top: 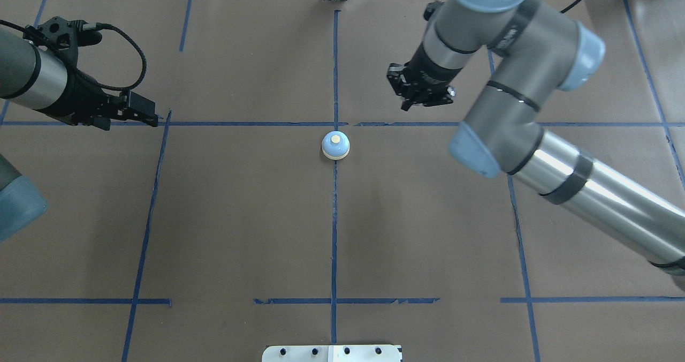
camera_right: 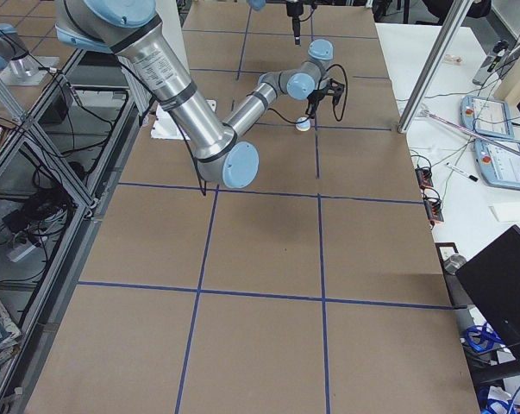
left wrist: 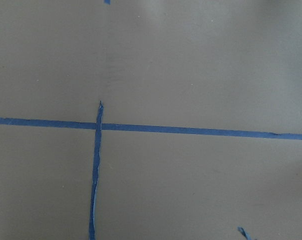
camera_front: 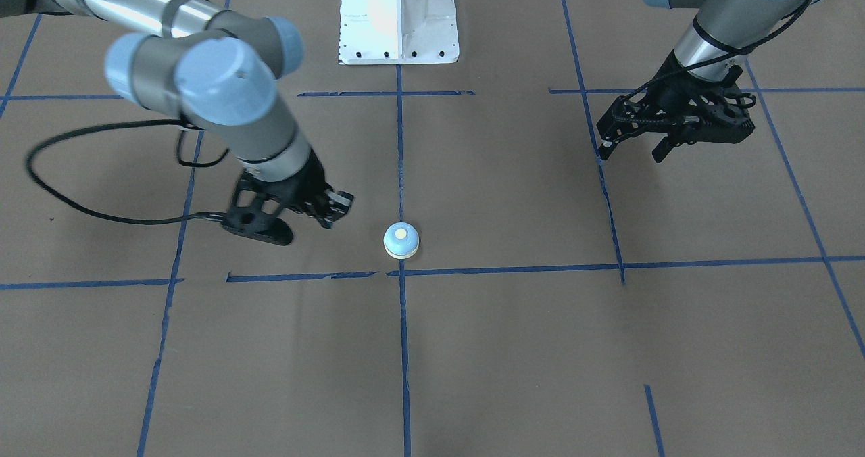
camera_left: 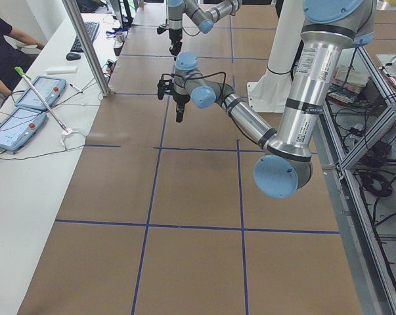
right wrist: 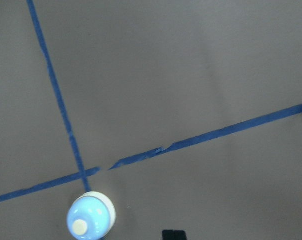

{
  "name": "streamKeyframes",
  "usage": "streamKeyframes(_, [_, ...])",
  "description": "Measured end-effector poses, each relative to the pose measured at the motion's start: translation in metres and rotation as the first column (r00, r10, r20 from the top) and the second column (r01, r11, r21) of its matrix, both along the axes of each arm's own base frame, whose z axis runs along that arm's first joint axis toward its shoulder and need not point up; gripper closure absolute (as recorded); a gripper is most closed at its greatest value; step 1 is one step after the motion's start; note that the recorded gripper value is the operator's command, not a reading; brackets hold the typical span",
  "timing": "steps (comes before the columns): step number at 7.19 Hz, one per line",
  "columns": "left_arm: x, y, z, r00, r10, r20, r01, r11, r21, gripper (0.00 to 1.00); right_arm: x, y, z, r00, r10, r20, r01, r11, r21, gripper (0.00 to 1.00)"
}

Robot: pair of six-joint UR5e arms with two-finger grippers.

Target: Place and press bell with both arms

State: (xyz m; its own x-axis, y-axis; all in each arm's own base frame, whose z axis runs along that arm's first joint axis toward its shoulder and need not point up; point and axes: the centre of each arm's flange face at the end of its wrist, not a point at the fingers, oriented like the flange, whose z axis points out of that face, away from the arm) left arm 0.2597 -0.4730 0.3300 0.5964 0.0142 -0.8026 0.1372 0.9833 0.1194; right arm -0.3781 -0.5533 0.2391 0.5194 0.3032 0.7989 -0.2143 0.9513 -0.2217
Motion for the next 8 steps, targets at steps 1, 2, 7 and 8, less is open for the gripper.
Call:
streamKeyframes(1, [-0.014, 0.005, 0.019, 0.999, 0.026, 0.032, -0.027, 0.999, 0.027, 0.00, 0.068, 0.006, 0.036, 1.000, -0.022, 0.014, 0.021, 0.999, 0.038, 0.01])
streamKeyframes(2, [-0.036, 0.010, 0.041, 0.996, 0.054, 0.074, -0.058, 0.996, 0.061, 0.00, 0.134, 0.010, 0.075, 0.999, -0.031, 0.008, 0.030, 0.997, 0.078, 0.00])
streamKeyframes(7, [-0.230, 0.045, 0.172, 0.956, 0.170, 0.239, -0.218, 0.957, 0.192, 0.00, 0.376, 0.059, 0.264, 0.982, -0.096, -0.164, 0.139, 0.951, 0.276, 0.00])
streamKeyframes(8, [-0.260, 0.056, 0.190, 0.944, 0.191, 0.269, -0.246, 0.951, 0.188, 0.00, 0.403, 0.075, 0.288, 0.973, -0.125, -0.192, 0.180, 0.937, 0.299, 0.00])
